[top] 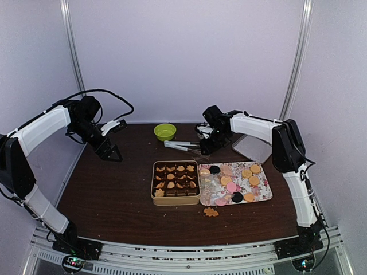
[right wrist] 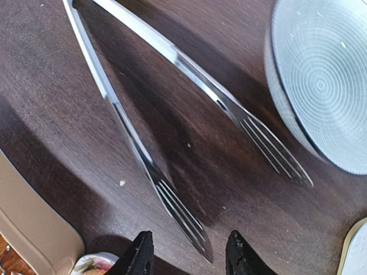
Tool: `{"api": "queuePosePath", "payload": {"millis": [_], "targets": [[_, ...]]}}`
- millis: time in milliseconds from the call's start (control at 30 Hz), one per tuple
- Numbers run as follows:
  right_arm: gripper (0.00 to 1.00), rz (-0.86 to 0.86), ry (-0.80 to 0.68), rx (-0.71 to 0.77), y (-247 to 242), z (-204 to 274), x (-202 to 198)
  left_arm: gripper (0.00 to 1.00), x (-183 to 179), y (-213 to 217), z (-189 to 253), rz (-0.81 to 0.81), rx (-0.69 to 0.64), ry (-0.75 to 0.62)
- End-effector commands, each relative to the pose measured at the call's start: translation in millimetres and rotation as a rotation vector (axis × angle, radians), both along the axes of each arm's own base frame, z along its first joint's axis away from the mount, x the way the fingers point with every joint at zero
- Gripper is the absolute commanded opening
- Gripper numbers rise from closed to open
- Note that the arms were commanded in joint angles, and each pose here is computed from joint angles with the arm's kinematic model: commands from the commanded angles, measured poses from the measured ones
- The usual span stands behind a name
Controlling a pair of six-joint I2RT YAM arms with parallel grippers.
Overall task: Pack the cookies
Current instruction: Pick up the clamp from the center of the board.
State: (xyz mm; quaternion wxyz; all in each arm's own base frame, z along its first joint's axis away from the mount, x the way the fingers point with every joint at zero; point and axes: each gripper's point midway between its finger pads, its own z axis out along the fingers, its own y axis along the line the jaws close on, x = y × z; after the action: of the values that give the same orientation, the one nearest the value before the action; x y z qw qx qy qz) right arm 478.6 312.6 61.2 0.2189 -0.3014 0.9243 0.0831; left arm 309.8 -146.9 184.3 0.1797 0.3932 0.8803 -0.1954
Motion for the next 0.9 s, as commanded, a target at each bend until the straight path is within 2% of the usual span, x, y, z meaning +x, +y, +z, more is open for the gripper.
{"api": "queuePosePath", "payload": {"millis": [0, 167, 433, 567, 733, 867], "targets": [[0.44, -0.045, -0.023, 0.09, -5, 29, 9, 0.96, -3, 1, 6, -0.012, -0.012, -0.017], [0.44, -0.043, 0.03, 0.076, -6, 7, 3, 0.96, -4, 1, 4, -0.012, -0.014, -0.019], [0.35, 0.011, 0.038, 0.122, 18, 4, -7, 0.96, -3, 2, 3, -0.013, -0.004, -0.021], [0.26, 0.017, 0.029, 0.116, 22, 2, -8, 0.96, -3, 2, 3, -0.012, -0.005, -0.018], [0.0, 0.026, 0.001, 0.079, 20, 2, -9, 0.96, -3, 3, 2, -0.011, -0.001, -0.017], [0.0, 0.047, -0.028, 0.065, 21, 7, -13, 0.96, -4, 3, 4, -0.013, -0.001, -0.022]]}}
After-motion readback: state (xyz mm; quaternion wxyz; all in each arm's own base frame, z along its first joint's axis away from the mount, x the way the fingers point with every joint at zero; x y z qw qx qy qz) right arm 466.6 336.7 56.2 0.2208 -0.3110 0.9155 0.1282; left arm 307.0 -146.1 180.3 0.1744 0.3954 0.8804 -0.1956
